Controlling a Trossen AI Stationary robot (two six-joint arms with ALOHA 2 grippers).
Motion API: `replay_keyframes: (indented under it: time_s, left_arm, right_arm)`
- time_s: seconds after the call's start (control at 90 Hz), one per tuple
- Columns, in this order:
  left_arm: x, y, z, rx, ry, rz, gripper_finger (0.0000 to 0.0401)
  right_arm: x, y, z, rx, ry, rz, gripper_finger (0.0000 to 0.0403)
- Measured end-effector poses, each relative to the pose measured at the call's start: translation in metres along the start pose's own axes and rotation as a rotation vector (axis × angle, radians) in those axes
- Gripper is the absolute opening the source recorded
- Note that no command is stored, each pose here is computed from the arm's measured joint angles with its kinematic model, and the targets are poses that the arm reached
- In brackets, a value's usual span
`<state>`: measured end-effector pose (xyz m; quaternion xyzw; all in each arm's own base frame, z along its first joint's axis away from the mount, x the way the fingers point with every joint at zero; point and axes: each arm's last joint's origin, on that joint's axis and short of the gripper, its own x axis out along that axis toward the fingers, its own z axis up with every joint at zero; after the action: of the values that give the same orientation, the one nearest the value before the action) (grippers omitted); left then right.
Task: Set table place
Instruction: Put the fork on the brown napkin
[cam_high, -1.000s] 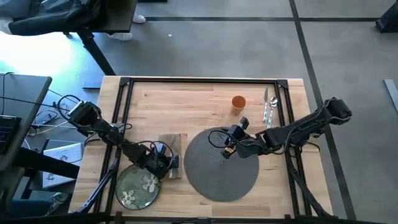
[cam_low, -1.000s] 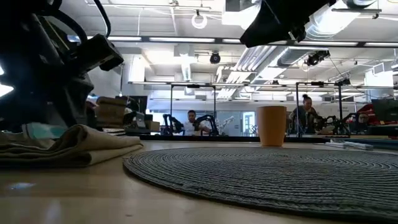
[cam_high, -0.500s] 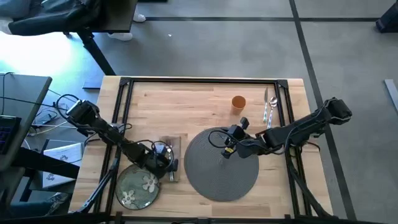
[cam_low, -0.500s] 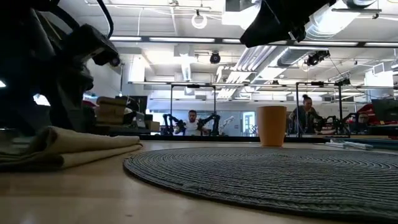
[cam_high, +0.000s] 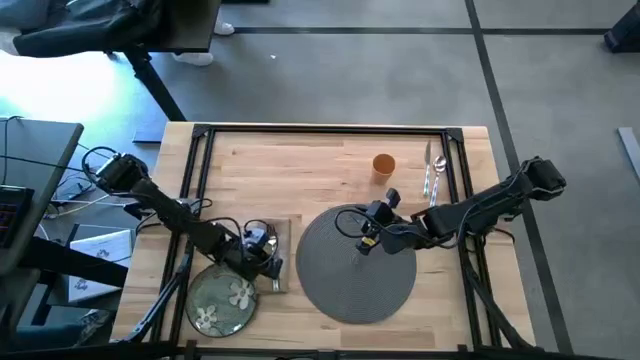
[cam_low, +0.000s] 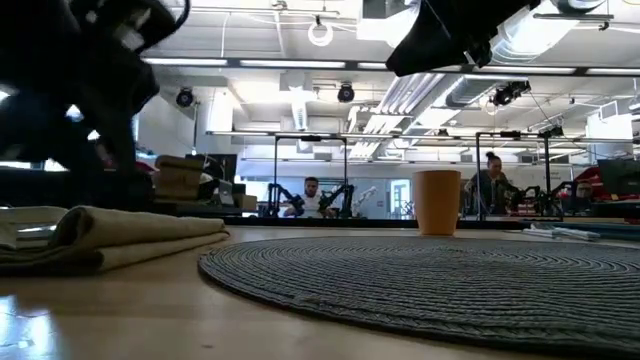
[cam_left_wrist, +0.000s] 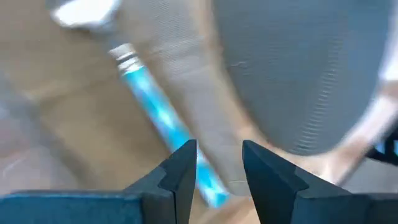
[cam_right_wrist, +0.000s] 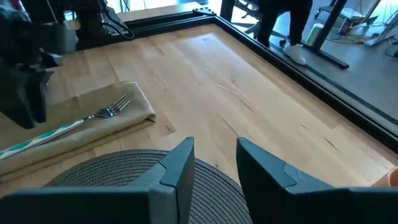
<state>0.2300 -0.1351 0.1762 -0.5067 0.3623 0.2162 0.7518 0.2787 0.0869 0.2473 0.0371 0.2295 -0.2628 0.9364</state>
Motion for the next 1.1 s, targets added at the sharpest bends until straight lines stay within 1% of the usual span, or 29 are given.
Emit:
replay_keyframes:
  time_s: [0.078,0.178,0.222,0.322,0.422,0.533,0.656,0.767,0.822,0.867,0.922,0.989,1.1]
  left_arm:
    - [-0.001,-0.008,0.002,0.109,-0.019,-0.020,0.0115]
    - [0.005,-0.006,0.004,0.212,-0.023,0.012,0.0115]
    - [0.009,-0.005,0.004,0.262,-0.024,0.019,0.0115]
    - [0.018,-0.004,0.003,0.373,-0.011,0.032,0.0115]
    - [0.024,0.000,0.004,0.445,0.012,0.063,0.0115]
    - [0.025,0.000,0.003,0.511,0.013,0.068,0.0115]
    - [0.025,0.000,0.003,0.596,0.019,0.067,0.0115]
    - [0.025,0.001,0.003,0.685,0.024,0.074,0.0115]
    - [0.025,0.001,0.004,0.721,0.020,0.075,0.0115]
    - [0.025,0.001,0.004,0.737,0.017,0.076,0.0115]
    - [0.026,0.001,0.005,0.741,0.016,0.078,0.0115]
    - [0.026,0.001,0.006,0.742,0.015,0.077,0.0115]
    - [0.026,0.001,0.007,0.754,0.013,0.081,0.0115]
  right_arm:
    - [0.000,0.000,0.000,0.001,0.005,0.011,0.0099]
    - [0.002,0.005,0.002,0.027,0.000,0.064,0.0099]
    - [0.005,0.010,0.002,0.024,-0.005,0.121,0.0099]
    - [0.017,0.028,-0.004,-0.032,0.010,0.295,0.0099]
    - [0.032,0.044,-0.016,-0.057,0.020,0.396,0.0099]
    - [0.050,0.052,-0.030,-0.060,0.044,0.407,0.0099]
    - [0.068,0.055,-0.042,-0.062,0.074,0.429,0.0099]
    - [0.085,0.057,-0.045,-0.021,0.054,0.505,0.0099]
    - [0.095,0.058,-0.048,0.003,0.038,0.518,0.0099]
    - [0.105,0.057,-0.050,0.023,0.060,0.520,0.0099]
    - [0.117,0.054,-0.051,0.050,0.122,0.521,0.0099]
    - [0.130,0.054,-0.045,0.096,0.175,0.520,0.0099]
    - [0.154,0.056,-0.035,0.130,0.219,0.504,0.0099]
